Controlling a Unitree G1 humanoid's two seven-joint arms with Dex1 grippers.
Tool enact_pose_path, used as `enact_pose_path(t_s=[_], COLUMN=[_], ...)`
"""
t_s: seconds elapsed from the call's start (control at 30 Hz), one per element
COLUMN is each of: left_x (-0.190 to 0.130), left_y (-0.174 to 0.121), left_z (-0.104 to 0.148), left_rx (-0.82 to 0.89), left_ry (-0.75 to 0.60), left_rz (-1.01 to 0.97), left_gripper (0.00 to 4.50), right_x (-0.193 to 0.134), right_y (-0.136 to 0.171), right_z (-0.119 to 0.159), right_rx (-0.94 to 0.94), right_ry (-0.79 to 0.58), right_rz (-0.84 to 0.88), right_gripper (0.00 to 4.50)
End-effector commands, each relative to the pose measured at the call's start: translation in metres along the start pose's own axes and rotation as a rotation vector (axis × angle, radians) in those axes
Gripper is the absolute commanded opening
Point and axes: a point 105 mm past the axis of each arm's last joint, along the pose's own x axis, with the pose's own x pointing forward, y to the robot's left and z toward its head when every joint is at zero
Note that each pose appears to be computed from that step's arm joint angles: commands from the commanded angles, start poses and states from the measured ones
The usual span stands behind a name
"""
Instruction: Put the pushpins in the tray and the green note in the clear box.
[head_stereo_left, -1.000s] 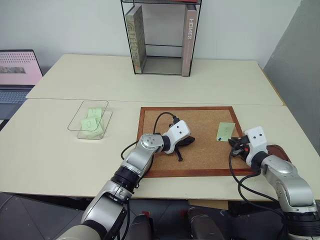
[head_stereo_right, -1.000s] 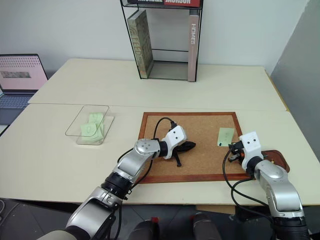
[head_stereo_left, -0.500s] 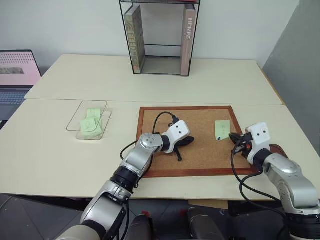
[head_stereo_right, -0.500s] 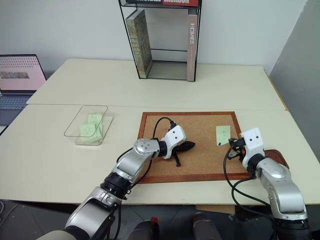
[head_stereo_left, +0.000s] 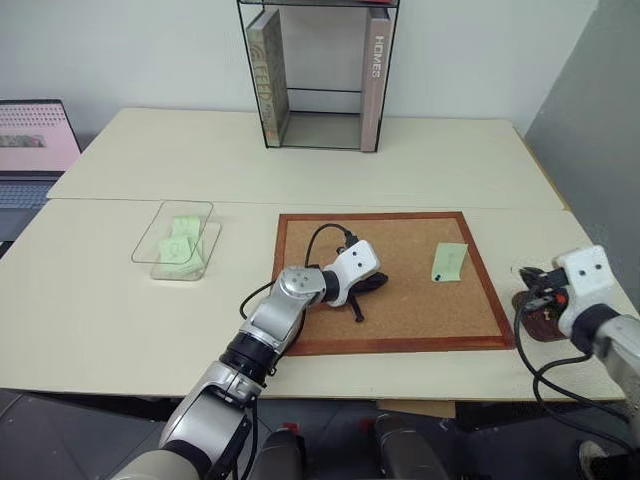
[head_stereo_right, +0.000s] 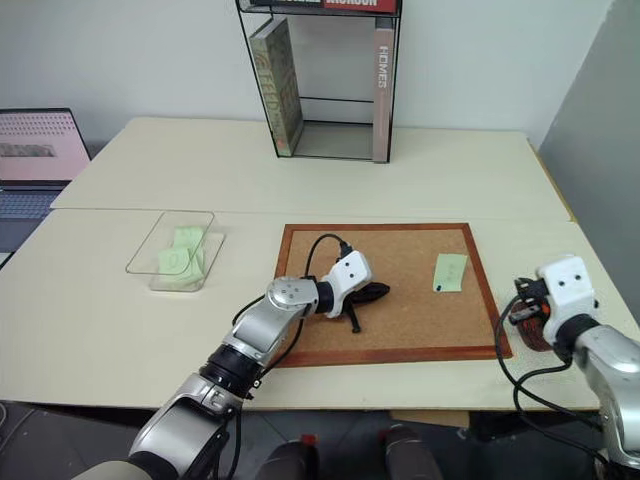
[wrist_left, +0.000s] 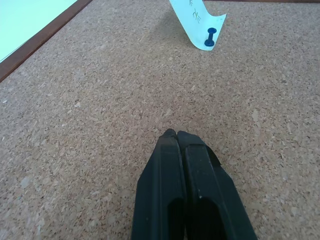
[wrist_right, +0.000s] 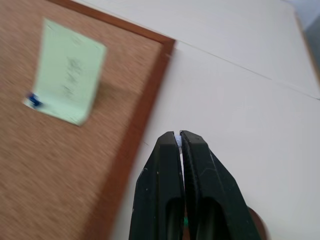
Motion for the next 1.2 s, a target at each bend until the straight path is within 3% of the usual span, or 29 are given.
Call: enact_pose_path(t_s=[0.03, 0.3, 0.5, 0.63, 0.9, 1.03, 1.2], left_x=[-0.001, 0.000, 0.000, -0.001, -0.001, -0.002, -0.002], left_y=[-0.004, -0.005, -0.006, -0.005, -0.005, -0.005, -0.004], left_z=[-0.015, -0.015, -0.014, -0.015, -0.016, -0.016, -0.014], left_rx=[-0.009, -0.005, 0.000, 0.001, 0.002, 0.004, 0.007], left_ry=[0.060, 0.061, 0.063, 0.065, 0.067, 0.067, 0.059], left_rz=[-0.004, -0.008, -0.012, -0.011, -0.011, -0.013, -0.014], left_gripper=[0.00, 0.00, 0.00, 0.00, 0.00, 0.00, 0.00], right_x=[-0.012, -0.011, -0.008, -0.008, -0.019, -0.014, 0.002], right_y=[-0.020, -0.007, -0.002, -0.009, -0.025, 0.018, 0.066], right_z=[-0.011, -0.038, -0.040, -0.036, 0.012, 0.045, 0.052], right_rx=[-0.099, -0.088, -0.051, -0.061, 0.048, 0.060, 0.063], right_ry=[0.045, 0.131, 0.133, 0.119, -0.053, -0.193, -0.220], right_rz=[-0.052, 0.025, 0.043, 0.016, 0.010, 0.206, 0.368], right_gripper=[0.08, 0.08, 1.17, 1.94, 1.94, 1.94, 1.94])
